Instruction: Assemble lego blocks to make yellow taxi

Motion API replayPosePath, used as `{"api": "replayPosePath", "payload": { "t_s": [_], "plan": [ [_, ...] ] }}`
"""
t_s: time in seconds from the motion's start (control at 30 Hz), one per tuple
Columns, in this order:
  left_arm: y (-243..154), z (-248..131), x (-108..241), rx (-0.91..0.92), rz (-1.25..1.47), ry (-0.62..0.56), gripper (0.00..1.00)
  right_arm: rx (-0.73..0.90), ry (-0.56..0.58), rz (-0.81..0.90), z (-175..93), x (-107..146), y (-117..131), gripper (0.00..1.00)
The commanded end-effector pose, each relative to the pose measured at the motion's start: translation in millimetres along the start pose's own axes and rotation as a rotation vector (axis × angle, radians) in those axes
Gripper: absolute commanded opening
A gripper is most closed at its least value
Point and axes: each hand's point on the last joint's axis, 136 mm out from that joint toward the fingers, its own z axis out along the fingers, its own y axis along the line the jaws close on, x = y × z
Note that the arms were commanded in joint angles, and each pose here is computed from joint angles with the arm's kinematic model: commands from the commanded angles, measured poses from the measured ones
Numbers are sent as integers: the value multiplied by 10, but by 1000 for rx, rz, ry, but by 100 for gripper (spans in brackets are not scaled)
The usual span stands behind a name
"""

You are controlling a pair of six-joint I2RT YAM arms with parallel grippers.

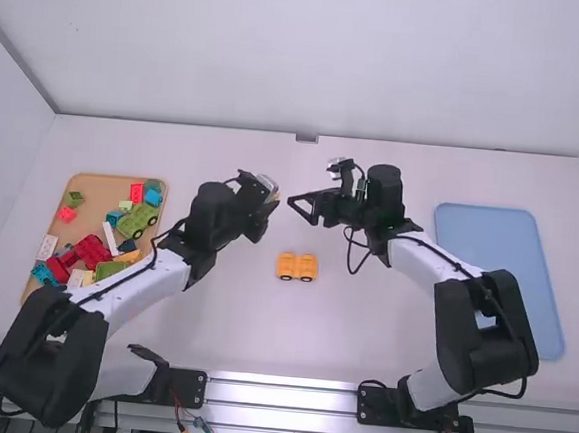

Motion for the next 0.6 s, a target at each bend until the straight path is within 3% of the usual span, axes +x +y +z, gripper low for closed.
{"api": "replayPosePath", "payload": {
  "t_s": [0.0, 0.57],
  "plan": [
    [-157, 47, 89, 81, 65, 7, 2, -65, 21, -6, 10, -38, 123, 75],
    [-392, 233, 231, 149, 70, 22, 2, 52, 40, -1, 154, 94, 9, 73]
  ]
}}
